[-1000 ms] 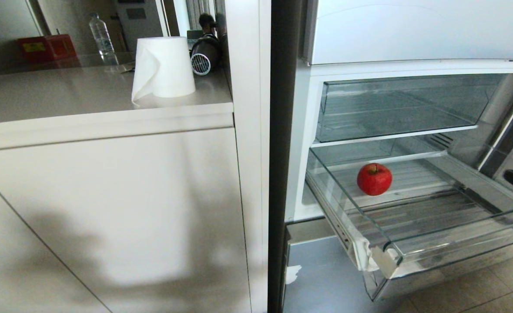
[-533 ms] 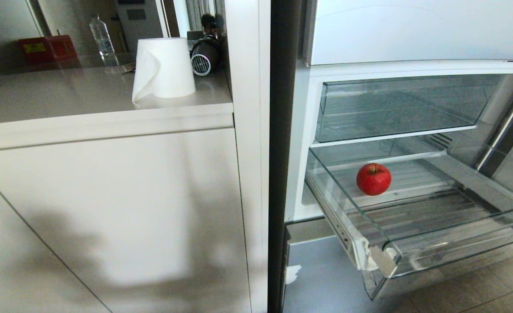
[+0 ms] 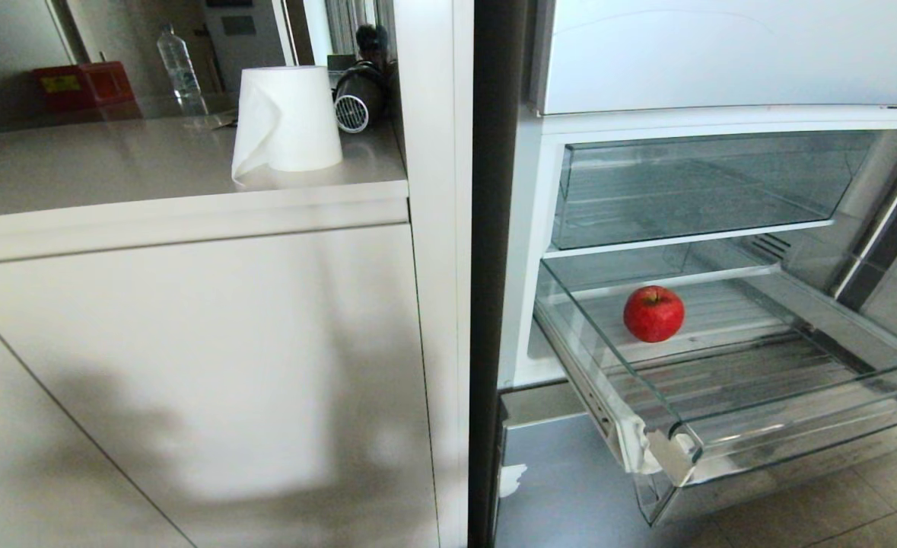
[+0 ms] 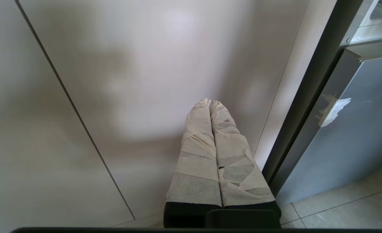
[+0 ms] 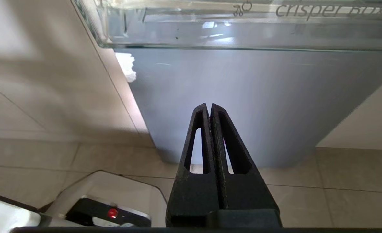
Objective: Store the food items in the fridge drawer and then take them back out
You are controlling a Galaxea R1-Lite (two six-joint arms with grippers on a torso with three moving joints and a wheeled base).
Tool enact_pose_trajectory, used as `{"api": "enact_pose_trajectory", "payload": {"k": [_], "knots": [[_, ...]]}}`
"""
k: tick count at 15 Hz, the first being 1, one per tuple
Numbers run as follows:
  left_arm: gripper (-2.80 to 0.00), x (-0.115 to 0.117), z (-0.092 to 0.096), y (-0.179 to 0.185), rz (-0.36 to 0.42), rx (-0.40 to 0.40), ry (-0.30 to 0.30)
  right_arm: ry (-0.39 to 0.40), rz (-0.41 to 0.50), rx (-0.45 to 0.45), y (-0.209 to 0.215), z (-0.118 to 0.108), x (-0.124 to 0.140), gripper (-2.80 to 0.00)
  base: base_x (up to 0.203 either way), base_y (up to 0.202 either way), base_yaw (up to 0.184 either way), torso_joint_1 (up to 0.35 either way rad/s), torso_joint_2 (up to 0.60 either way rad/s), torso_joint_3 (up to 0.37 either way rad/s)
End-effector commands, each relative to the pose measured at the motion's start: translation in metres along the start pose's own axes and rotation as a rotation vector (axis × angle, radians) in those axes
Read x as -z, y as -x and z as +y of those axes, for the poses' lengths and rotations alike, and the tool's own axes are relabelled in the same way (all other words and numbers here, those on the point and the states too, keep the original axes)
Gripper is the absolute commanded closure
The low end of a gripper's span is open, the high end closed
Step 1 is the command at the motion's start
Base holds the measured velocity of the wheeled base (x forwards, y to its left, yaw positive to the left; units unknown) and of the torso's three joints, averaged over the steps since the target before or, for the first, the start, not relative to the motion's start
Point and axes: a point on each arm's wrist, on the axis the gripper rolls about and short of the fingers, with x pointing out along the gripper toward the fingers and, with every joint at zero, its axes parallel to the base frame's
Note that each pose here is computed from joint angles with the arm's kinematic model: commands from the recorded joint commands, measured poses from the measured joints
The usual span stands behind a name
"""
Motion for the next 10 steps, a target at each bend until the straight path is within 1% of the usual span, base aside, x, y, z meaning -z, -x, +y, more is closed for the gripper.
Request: {"api": "enact_pose_trajectory", "payload": {"k": [1,2,3,4,6,7,8,9,10], "knots": [[0.0,0.0,0.0,0.0,0.0,-0.001,0.0,0.012,0.005,0.002,-0.0003,-0.0001,0.0006,0.0,0.0,0.0,0.0,0.0,0.0,0.0],[0.0,0.0,0.0,0.0,0.0,-0.001,0.0,0.025,0.004,0.012,-0.0002,-0.0003,0.0005,0.0,0.0,0.0,0.0,0.0,0.0,0.0],[0.0,0.0,0.0,0.0,0.0,-0.001,0.0,0.06,0.028,0.053,-0.0002,-0.0013,0.0028,0.0,0.0,0.0,0.0,0.0,0.0,0.0],[0.0,0.0,0.0,0.0,0.0,0.0,0.0,0.09,0.067,0.064,0.0,-0.0016,0.0065,0.0,0.0,0.0,0.0,0.0,0.0,0.0],[0.0,0.0,0.0,0.0,0.0,-0.001,0.0,0.086,0.063,0.078,-0.0001,-0.0016,0.006,0.0,0.0,0.0,0.0,0.0,0.0,0.0],[0.0,0.0,0.0,0.0,0.0,0.0,0.0,0.081,0.064,0.11,-0.0001,-0.0015,0.0061,0.0,0.0,0.0,0.0,0.0,0.0,0.0],[0.0,0.0,0.0,0.0,0.0,-0.001,0.0,0.07,0.064,0.163,0.0,-0.0013,0.0062,0.0,0.0,0.0,0.0,0.0,0.0,0.0],[0.0,0.0,0.0,0.0,0.0,-0.001,0.0,0.066,0.049,0.211,0.0011,-0.0006,0.0066,0.0,0.0,0.0,0.0,0.0,0.0,0.0],[0.0,0.0,0.0,0.0,0.0,0.0,0.0,0.078,0.006,0.232,0.0043,0.0007,0.0076,0.0,0.0,0.0,0.0,0.0,0.0,0.0]]}}
